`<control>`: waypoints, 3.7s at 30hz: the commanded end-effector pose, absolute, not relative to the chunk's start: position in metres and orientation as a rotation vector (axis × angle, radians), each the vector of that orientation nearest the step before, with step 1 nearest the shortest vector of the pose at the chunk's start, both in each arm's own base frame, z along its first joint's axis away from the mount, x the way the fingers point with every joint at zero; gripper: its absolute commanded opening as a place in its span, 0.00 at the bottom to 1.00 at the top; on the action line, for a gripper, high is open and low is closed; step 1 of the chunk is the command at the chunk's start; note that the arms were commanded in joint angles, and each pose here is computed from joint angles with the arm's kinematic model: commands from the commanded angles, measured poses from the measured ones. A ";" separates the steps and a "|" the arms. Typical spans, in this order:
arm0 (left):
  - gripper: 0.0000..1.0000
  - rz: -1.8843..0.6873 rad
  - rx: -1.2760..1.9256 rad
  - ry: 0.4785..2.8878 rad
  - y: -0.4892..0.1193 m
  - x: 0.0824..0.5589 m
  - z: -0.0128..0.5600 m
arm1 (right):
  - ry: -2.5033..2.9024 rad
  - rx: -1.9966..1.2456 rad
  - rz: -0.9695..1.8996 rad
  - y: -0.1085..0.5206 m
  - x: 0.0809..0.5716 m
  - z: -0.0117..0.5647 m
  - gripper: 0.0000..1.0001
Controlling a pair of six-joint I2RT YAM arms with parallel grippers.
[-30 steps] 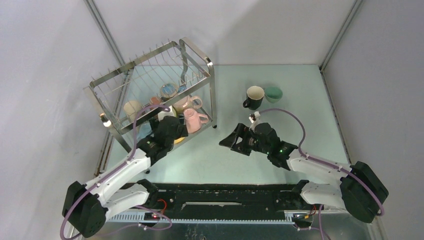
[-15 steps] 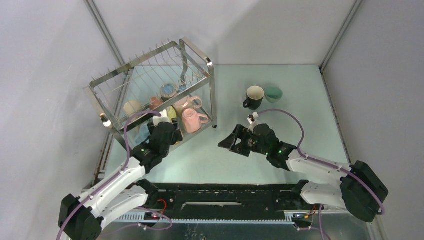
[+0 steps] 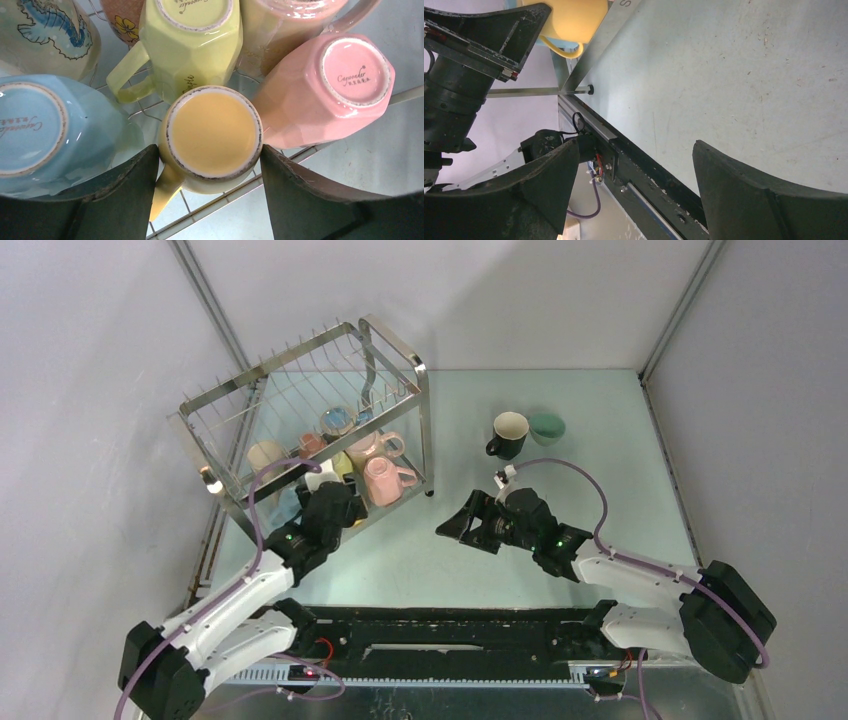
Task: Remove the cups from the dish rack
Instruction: Unload the cup from the dish rack.
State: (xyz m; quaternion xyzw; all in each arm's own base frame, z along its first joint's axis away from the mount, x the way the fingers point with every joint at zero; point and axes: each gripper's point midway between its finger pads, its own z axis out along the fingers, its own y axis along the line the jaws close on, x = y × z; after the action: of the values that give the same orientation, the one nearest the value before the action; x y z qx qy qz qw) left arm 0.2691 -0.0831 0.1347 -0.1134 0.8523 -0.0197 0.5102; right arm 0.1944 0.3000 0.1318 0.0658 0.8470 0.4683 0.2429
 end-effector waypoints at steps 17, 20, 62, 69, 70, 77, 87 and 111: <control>0.81 -0.158 -0.366 1.998 -0.108 0.299 0.171 | 2.231 0.122 1.285 0.303 0.200 0.158 0.90; 0.90 -0.167 -0.313 2.010 -0.108 0.292 0.171 | 2.230 0.117 1.289 0.304 0.199 0.158 0.90; 0.40 -0.031 -0.252 2.212 -0.093 0.262 0.085 | 2.265 0.101 1.260 0.307 0.190 0.149 0.90; 0.38 0.007 -0.265 2.218 -0.091 0.266 0.079 | 2.266 0.098 1.255 0.306 0.190 0.149 0.90; 0.38 0.012 -0.266 2.220 -0.091 0.267 0.078 | 2.266 0.097 1.255 0.306 0.189 0.149 0.90; 0.31 0.043 -0.277 2.230 -0.090 0.270 0.072 | 2.270 0.093 1.244 0.305 0.189 0.148 0.90; 0.06 0.030 -0.258 2.205 -0.093 0.277 0.089 | 2.268 0.089 1.238 0.304 0.189 0.148 0.90; 0.00 -0.159 -0.191 2.123 -0.106 0.264 0.166 | 2.229 0.100 1.293 0.312 0.193 0.156 0.90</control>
State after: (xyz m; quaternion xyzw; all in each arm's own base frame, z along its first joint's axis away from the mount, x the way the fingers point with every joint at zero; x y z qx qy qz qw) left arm 0.2410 -0.0902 0.1032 -0.0562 0.9097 -0.0095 0.4112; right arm 0.1835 0.2997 0.1282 0.0411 0.8549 0.4519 0.2515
